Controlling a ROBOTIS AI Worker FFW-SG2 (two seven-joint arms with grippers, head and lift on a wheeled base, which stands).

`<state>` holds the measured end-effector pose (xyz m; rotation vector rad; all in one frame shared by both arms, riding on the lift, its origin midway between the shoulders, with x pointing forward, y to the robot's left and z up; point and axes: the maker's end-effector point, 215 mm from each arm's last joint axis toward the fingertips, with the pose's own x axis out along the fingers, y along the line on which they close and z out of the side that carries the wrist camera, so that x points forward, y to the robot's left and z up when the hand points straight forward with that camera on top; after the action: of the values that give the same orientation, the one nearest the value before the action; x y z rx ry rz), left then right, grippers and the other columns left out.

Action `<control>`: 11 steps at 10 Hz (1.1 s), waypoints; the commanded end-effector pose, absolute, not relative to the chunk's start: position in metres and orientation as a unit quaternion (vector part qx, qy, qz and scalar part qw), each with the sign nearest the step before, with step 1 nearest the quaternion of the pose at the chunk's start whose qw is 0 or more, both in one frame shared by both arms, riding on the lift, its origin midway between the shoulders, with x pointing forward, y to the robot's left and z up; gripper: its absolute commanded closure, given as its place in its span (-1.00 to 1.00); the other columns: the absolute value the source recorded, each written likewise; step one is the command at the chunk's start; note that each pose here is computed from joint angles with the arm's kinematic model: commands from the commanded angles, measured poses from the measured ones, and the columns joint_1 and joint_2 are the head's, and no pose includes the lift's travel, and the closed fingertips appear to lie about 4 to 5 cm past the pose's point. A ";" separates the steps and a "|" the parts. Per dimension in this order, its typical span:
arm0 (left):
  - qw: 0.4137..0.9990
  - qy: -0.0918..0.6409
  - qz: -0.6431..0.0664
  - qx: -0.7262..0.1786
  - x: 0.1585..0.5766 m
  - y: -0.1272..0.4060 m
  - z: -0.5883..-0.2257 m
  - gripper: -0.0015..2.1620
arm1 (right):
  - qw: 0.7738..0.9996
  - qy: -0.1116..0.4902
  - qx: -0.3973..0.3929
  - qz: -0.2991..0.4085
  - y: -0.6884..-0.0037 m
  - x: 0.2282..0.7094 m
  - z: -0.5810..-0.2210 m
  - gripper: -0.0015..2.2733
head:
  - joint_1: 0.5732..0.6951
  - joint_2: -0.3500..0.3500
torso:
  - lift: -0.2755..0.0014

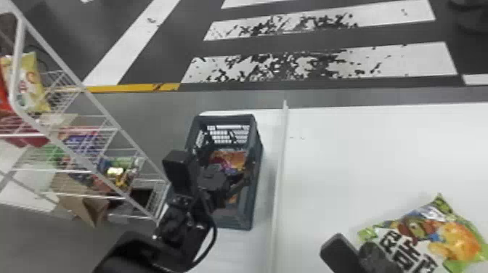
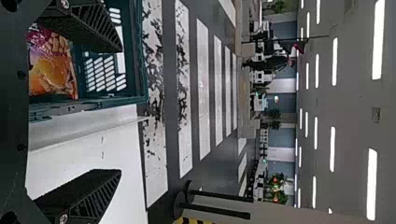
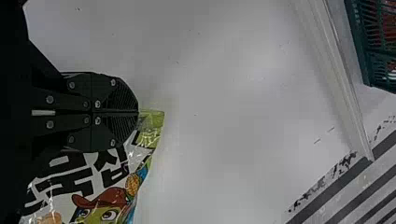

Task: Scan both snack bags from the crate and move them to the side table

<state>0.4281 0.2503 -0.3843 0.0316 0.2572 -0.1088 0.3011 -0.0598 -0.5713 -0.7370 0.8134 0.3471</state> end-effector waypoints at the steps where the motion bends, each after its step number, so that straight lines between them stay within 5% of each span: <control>1: 0.990 0.128 -0.055 0.016 0.428 0.249 -0.385 -0.93 | 0.851 0.368 -0.344 0.151 -0.064 0.309 -0.553 0.98 | 1.00 0.84 | 0.78; 5: 0.990 0.130 -0.055 0.016 0.426 0.247 -0.387 -0.93 | 0.917 0.279 -0.252 0.133 -0.048 0.347 -0.461 0.98 | 1.00 0.78 | 0.78; 11: 0.990 0.129 -0.055 0.019 0.426 0.250 -0.385 -0.93 | 0.966 0.237 0.012 0.101 -0.110 0.410 -0.375 0.98 | 1.00 0.66 | 0.78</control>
<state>0.4260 0.2497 -0.3852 0.0375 0.2588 -0.1101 0.4036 -0.0993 -0.3821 -0.0347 0.4903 0.2205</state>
